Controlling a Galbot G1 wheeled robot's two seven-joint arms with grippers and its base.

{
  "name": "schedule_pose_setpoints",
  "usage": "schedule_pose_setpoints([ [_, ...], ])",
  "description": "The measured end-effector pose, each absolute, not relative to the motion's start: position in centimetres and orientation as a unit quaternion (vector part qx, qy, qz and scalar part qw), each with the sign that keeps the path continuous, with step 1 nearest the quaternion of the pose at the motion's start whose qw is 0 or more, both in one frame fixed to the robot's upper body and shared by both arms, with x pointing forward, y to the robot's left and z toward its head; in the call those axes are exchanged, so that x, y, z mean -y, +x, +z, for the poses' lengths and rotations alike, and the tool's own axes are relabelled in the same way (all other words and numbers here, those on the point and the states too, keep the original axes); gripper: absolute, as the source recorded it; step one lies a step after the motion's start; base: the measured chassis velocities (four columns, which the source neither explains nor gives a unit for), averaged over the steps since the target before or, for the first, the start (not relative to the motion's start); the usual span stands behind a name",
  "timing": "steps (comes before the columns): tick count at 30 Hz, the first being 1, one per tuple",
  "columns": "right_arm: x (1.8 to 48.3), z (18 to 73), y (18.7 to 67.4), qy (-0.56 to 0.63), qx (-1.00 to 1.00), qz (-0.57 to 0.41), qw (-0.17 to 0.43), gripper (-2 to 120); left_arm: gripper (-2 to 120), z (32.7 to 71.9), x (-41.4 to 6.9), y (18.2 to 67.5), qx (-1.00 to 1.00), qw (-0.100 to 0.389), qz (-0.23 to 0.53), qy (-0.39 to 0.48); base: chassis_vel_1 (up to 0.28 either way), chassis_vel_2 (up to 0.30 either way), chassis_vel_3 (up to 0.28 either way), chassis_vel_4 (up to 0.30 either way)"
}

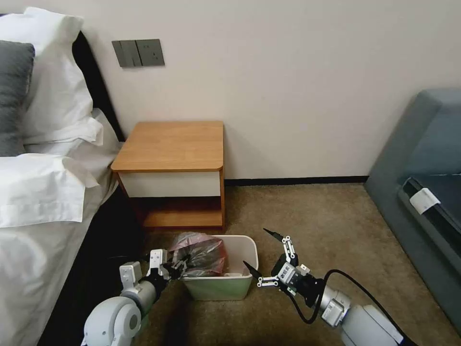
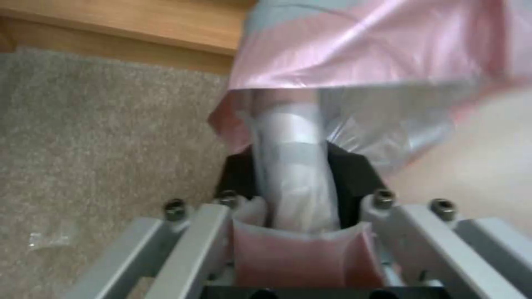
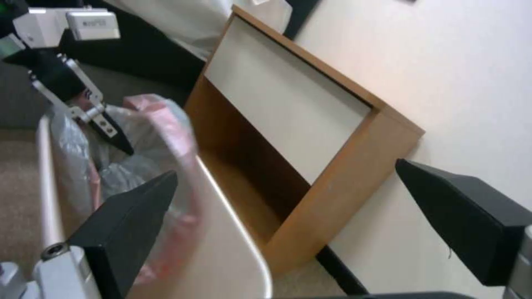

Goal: Pick up the garbage bag from the table and place it over the trash can.

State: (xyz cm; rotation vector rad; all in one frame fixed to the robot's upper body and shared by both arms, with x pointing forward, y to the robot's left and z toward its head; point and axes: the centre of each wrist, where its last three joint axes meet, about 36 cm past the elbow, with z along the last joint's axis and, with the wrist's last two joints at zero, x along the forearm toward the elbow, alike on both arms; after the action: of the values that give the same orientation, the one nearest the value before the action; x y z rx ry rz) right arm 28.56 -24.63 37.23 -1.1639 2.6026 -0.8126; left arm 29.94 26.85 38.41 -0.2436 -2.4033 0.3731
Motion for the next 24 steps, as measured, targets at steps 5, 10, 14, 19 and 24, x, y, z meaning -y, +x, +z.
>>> schedule_pose_setpoints([
  [5, 24.5, 37.3, 28.3, -0.392, -0.874, -0.272, 0.09, 100, 8, 38.3, -26.7, 29.6, 0.929, 0.338, 0.126, -0.087, 0.0, 0.0, 0.0, 0.0],
  [10, 24.4, 37.5, 28.1, -0.392, -0.874, -0.273, 0.091, 100, 6, 38.6, -26.5, 29.2, 0.938, 0.319, 0.106, -0.08, 0.0, 0.0, 0.0, 0.0],
  [14, 24.3, 37.5, 28.0, -0.392, -0.874, -0.272, 0.092, 100, 6, 38.8, -26.5, 29.1, 0.94, 0.315, 0.102, -0.078, 0.0, 0.0, 0.0, 0.0],
  [19, 21.1, 40.6, 26.5, -0.362, -0.904, -0.198, 0.108, 100, 6, 41.3, -25.8, 27.7, 0.967, 0.242, 0.046, -0.055, 0.0, 0.0, 0.0, 0.0],
  [24, 18.7, 43.4, 25.8, -0.372, -0.914, -0.139, 0.082, 100, 6, 41.8, -25.4, 27.5, 0.982, 0.185, 0.022, -0.04, 0.0, 0.0, 0.0, 0.0],
])
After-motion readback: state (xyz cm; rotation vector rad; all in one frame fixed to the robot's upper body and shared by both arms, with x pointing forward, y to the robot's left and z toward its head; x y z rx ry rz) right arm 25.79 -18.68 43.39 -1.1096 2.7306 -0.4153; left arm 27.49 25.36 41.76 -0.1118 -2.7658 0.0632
